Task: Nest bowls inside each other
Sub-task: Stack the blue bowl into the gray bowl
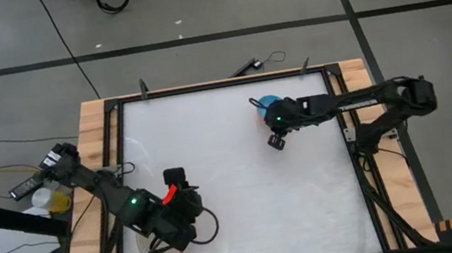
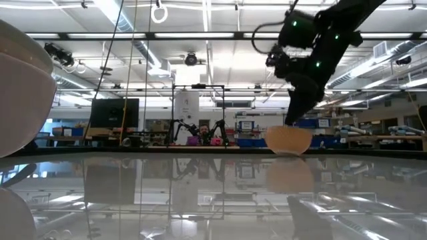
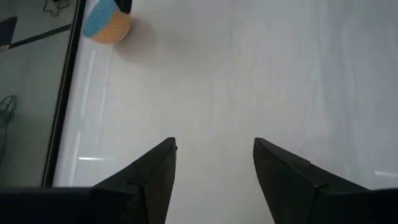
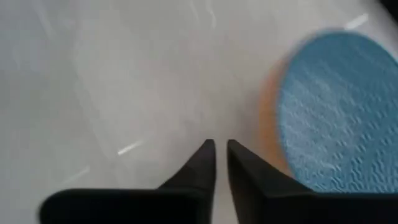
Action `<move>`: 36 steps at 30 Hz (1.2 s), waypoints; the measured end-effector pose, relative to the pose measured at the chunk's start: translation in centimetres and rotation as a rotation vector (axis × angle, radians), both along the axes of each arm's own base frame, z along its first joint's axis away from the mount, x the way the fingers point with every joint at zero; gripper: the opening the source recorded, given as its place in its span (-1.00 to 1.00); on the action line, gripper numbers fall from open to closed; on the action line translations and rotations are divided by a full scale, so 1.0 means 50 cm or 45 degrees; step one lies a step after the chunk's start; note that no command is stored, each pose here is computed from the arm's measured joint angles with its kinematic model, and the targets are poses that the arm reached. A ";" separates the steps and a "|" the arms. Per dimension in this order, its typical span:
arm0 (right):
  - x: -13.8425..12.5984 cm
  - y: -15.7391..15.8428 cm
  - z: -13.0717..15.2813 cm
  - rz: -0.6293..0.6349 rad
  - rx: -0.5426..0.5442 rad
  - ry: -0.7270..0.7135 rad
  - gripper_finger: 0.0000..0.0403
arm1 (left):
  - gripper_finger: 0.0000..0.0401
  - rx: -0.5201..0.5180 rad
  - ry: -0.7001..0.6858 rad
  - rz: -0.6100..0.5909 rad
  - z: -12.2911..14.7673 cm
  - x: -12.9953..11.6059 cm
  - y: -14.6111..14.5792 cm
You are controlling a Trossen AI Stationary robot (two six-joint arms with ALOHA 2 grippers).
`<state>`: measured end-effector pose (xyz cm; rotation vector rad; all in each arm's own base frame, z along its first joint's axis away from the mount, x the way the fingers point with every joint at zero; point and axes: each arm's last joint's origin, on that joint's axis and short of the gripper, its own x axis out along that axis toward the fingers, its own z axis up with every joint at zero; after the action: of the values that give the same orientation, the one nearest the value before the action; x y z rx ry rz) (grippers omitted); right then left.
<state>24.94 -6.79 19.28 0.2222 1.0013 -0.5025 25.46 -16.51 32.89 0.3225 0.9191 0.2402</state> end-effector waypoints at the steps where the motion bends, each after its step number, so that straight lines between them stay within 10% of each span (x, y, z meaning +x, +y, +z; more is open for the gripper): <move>1: -0.002 0.004 0.008 0.016 -0.014 -0.015 -0.69 | 0.08 0.006 0.003 0.001 0.000 0.002 0.003; 14: 0.013 -0.021 -0.065 0.072 -0.124 0.261 0.00 | 0.08 -0.003 -0.052 0.146 0.005 0.061 0.085; 24: 0.018 -0.010 -0.084 0.060 -0.178 0.340 -0.94 | 0.08 0.037 -0.056 0.092 0.012 0.095 0.132; 36: 0.001 -0.045 -0.013 0.126 -0.346 0.202 -0.03 | 0.08 -0.069 -0.007 -0.079 0.009 0.146 0.222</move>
<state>24.99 -9.07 18.61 -0.1112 1.0797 -0.5659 32.76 -5.39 33.36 0.2994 0.9072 0.1586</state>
